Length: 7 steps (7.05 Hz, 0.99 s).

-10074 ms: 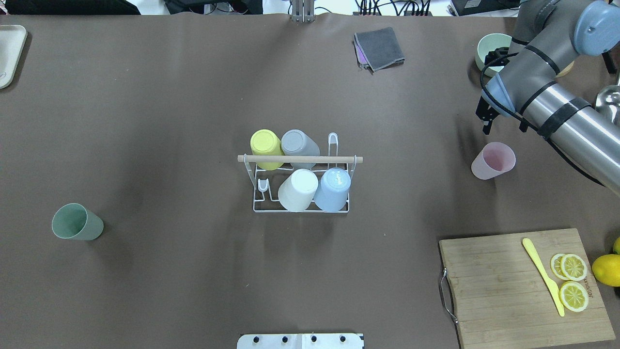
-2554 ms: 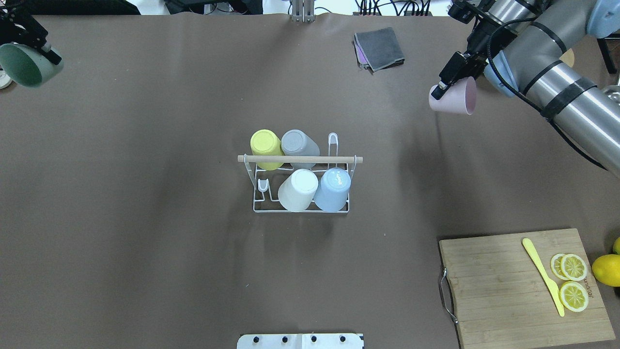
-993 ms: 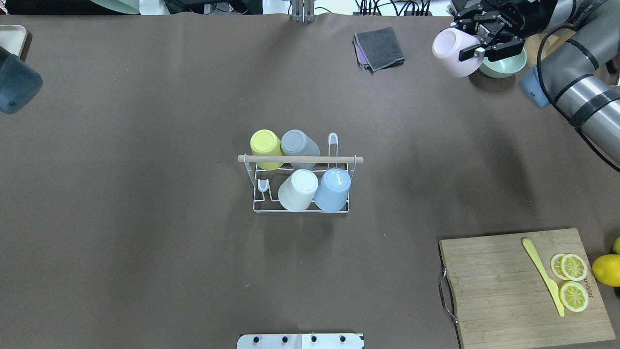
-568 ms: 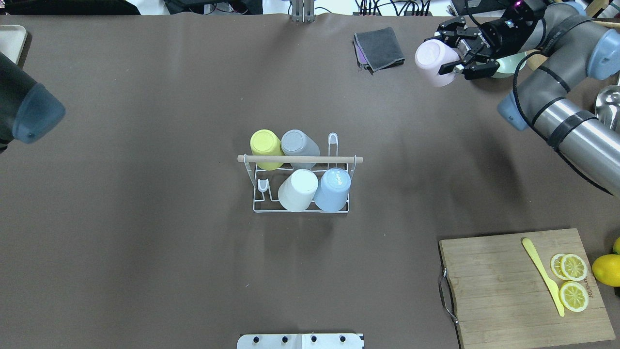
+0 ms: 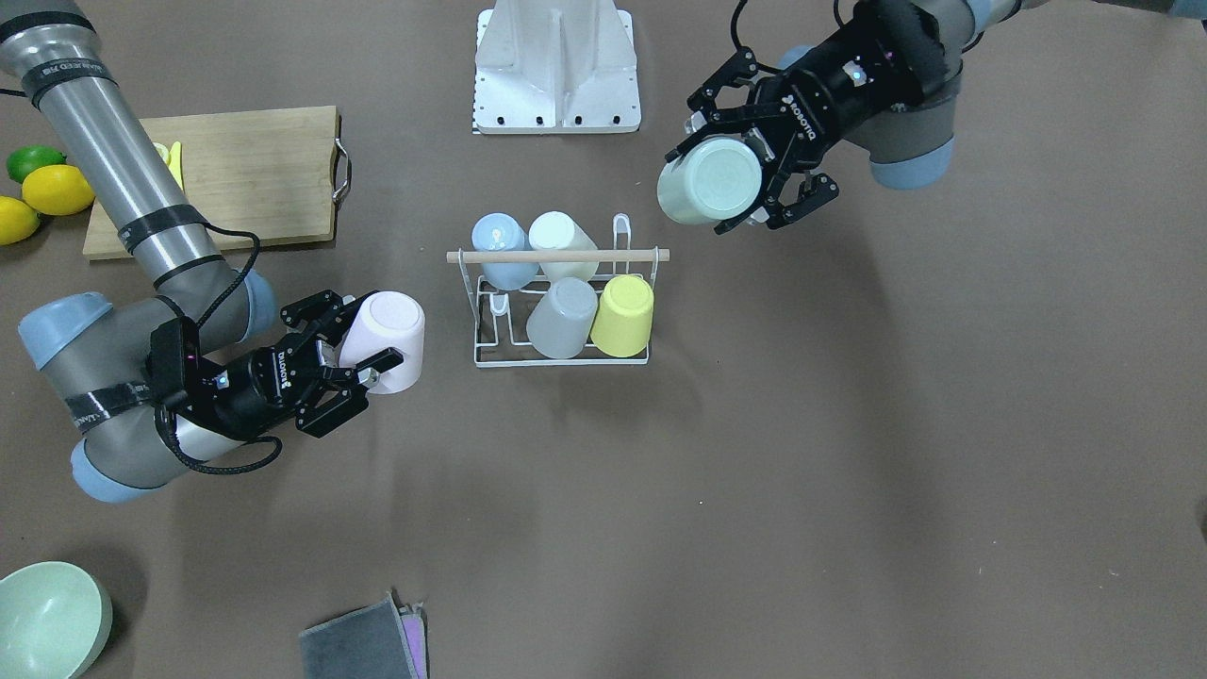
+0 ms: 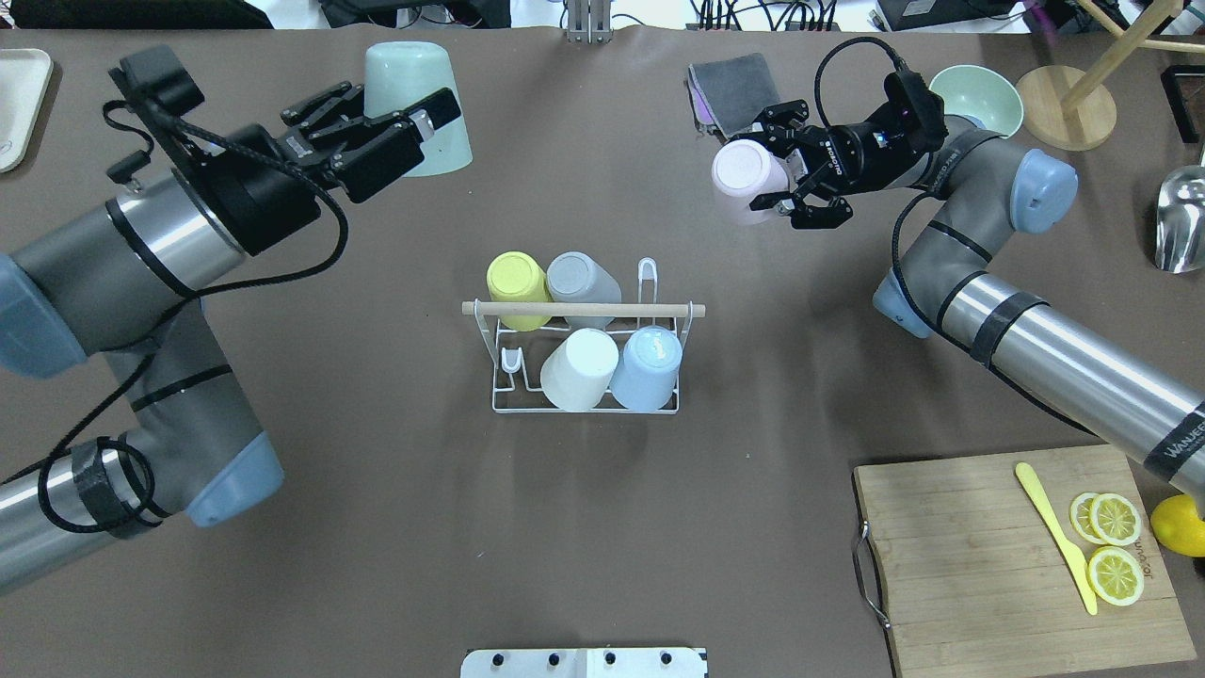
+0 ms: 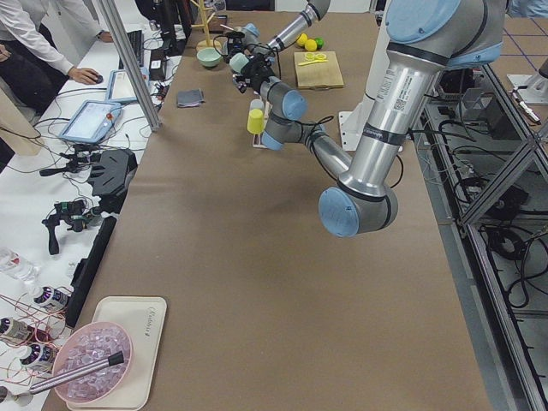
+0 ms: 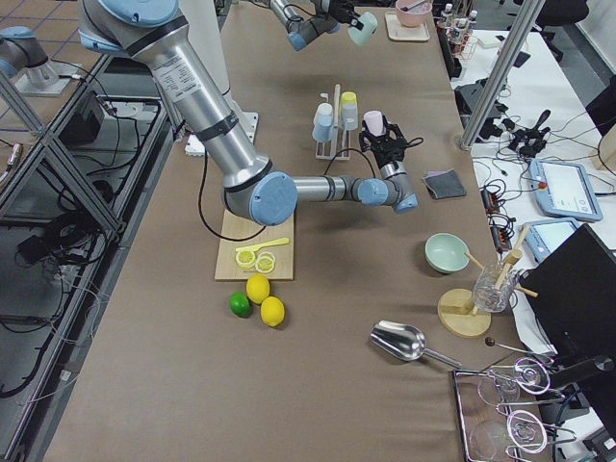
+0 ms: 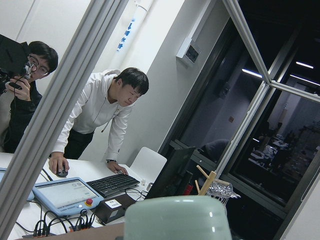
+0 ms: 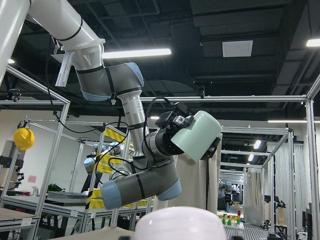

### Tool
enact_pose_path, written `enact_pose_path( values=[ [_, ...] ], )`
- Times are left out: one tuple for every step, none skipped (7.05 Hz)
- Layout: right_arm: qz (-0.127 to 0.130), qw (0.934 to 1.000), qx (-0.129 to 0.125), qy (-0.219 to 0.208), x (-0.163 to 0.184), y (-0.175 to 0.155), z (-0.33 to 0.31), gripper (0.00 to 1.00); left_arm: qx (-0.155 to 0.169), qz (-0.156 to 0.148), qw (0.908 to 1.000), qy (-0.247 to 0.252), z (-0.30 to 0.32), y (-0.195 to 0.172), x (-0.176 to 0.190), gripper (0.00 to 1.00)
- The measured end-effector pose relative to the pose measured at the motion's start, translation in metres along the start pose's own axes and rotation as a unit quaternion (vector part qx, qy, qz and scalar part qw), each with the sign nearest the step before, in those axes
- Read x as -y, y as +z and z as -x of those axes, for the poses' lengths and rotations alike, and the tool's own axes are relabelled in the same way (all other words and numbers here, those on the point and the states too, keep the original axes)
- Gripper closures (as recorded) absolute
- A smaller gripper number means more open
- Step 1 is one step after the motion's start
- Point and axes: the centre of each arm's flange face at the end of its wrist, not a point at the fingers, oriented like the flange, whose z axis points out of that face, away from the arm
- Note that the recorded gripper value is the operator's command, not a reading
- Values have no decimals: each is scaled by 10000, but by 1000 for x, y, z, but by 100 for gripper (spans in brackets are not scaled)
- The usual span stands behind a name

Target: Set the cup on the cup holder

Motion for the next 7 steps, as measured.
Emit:
enact_pose_path(
  values=[
    [-73, 9999, 42, -76, 0, 12, -5, 61, 181, -169, 9996, 130, -9, -4, -27, 100],
    [-175, 9997, 96, -104, -1, 29, -10, 61, 400, -330, 9984, 246, -12, -11, -61, 100],
    [-281, 9995, 141, -77, -9, 46, -8, 61, 637, -400, 9966, 334, -9, -17, -96, 100],
    [-363, 9991, 194, -50, -19, 61, -4, 61, 815, -364, 9953, 387, -7, -23, -128, 100],
    [-436, 9987, 245, -29, -29, 74, 3, 61, 923, -313, 9944, 399, -12, -27, -152, 100],
    [-491, 9984, 286, -6, -39, 85, 10, 61, 961, -292, 9942, 392, -22, -29, -166, 100],
    [-532, 9981, 317, 34, -47, 94, 16, 60, 938, -312, 9944, 374, -33, -27, -169, 100]
  ],
)
